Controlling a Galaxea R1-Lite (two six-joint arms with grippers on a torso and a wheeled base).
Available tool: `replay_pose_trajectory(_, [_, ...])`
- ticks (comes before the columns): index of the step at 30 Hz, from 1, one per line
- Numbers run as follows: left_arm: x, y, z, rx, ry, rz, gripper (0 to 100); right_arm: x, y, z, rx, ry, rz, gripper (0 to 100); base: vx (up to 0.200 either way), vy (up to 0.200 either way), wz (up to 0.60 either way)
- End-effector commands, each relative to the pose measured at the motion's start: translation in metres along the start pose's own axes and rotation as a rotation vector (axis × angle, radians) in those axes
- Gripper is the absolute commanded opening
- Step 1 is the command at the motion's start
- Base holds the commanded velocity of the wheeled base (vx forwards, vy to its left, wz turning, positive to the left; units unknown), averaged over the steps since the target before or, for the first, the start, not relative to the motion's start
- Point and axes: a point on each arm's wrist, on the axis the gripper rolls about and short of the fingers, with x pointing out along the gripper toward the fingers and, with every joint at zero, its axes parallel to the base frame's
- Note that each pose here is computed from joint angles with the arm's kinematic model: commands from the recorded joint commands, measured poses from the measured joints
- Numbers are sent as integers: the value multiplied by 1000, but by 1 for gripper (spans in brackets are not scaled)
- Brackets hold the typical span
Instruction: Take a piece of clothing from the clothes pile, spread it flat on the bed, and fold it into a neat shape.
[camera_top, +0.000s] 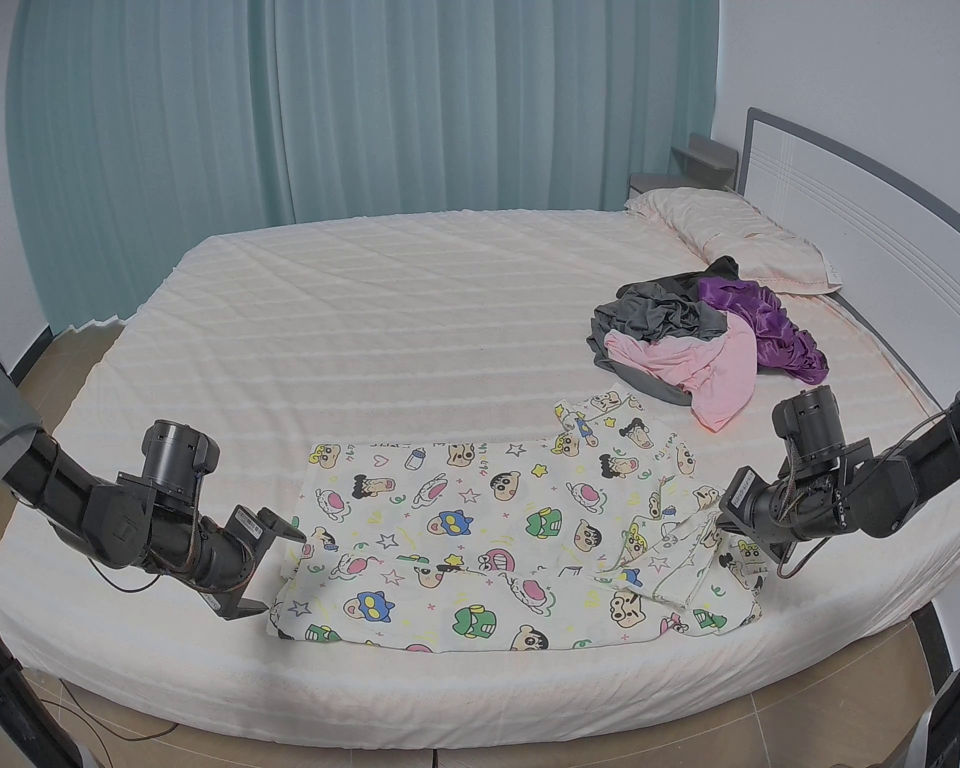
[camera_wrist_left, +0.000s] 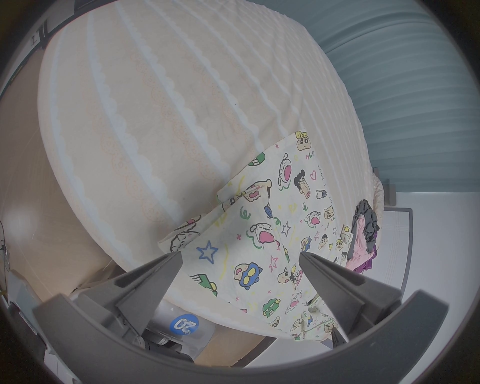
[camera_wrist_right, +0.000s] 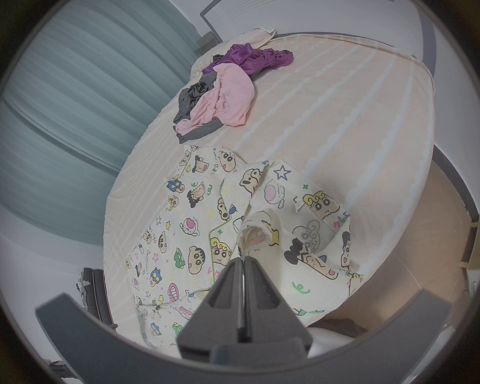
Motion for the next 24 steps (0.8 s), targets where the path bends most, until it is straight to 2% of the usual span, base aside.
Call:
replay_pose_trajectory(1, [2,1,0,-3,3,6,100,-13,14,8,-10,-13,28,0,0,0,0])
replay_pose_trajectory(13, [3,1,0,-2,5,9,100,-34,9,-24,-81,80,-9,0,0,0,0])
replay_pose_trajectory(24, [3,1,-1,-1,8,10,100,-35,-8,-46,-161,68,-108,0,0,0,0])
